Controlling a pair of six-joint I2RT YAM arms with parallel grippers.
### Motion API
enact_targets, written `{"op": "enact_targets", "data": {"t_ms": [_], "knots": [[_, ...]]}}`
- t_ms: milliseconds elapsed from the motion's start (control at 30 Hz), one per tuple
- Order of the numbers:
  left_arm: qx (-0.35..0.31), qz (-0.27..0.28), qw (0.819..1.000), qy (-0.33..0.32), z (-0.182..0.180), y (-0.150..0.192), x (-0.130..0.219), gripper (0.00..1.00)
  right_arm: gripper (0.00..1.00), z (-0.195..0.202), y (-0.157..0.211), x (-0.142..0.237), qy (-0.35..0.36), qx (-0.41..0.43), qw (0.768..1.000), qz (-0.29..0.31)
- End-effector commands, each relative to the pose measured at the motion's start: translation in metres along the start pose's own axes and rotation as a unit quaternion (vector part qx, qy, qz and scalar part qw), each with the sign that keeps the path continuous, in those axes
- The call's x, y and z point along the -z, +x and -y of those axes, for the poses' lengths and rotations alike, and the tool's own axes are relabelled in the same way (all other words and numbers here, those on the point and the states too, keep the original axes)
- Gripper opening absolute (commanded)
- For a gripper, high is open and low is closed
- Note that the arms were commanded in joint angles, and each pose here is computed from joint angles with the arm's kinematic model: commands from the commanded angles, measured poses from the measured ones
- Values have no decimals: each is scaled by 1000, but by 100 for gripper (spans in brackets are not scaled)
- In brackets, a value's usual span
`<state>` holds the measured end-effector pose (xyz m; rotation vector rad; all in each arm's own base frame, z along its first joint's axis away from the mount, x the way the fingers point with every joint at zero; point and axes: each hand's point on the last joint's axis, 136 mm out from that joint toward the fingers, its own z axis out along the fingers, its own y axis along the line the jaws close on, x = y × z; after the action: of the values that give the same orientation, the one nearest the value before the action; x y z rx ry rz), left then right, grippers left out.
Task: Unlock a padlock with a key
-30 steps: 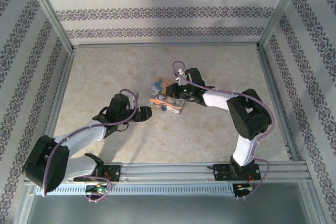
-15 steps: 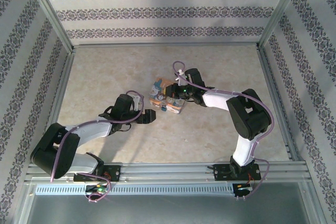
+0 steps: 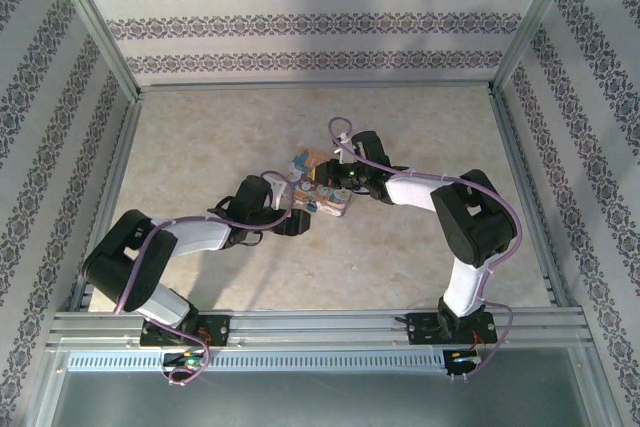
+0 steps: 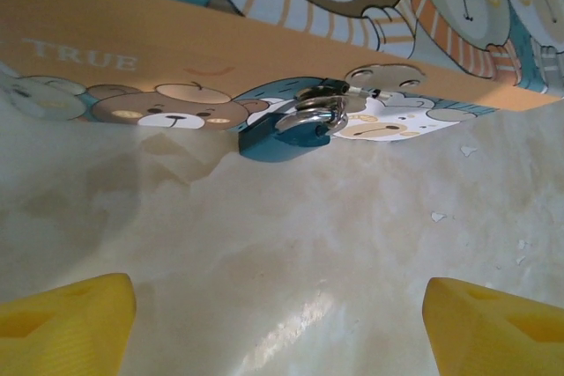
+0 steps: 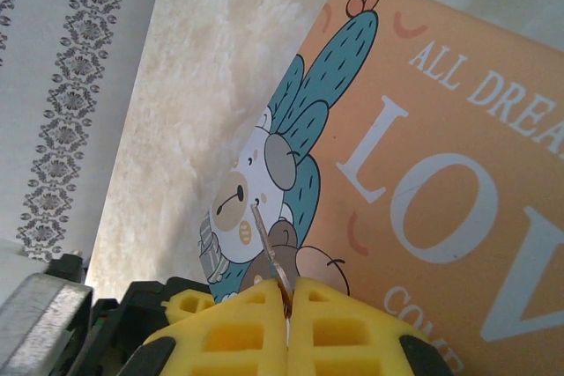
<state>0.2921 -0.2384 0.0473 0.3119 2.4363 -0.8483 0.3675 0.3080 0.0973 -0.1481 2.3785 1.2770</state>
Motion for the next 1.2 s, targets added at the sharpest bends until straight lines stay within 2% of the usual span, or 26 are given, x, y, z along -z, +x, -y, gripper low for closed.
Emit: {"op": "enact_targets", "data": {"t_ms": [0, 333, 633, 967, 1167], "knots": [[-33, 20, 999, 27, 18, -17, -9, 84, 0, 23, 29, -4, 38, -27, 998, -34], [-47, 17, 998, 28, 20, -24, -36, 80, 0, 24, 30, -4, 41, -25, 998, -35], [-66, 8, 997, 28, 21, -26, -49, 71, 0, 24, 31, -4, 41, -24, 998, -36], [-73, 5, 996, 48, 37, -25, -56, 55, 0, 24, 33, -5, 41, -25, 998, -38], [-67, 15, 996, 47, 41, -29, -56, 51, 0, 24, 34, -5, 42, -25, 998, -38]]}}
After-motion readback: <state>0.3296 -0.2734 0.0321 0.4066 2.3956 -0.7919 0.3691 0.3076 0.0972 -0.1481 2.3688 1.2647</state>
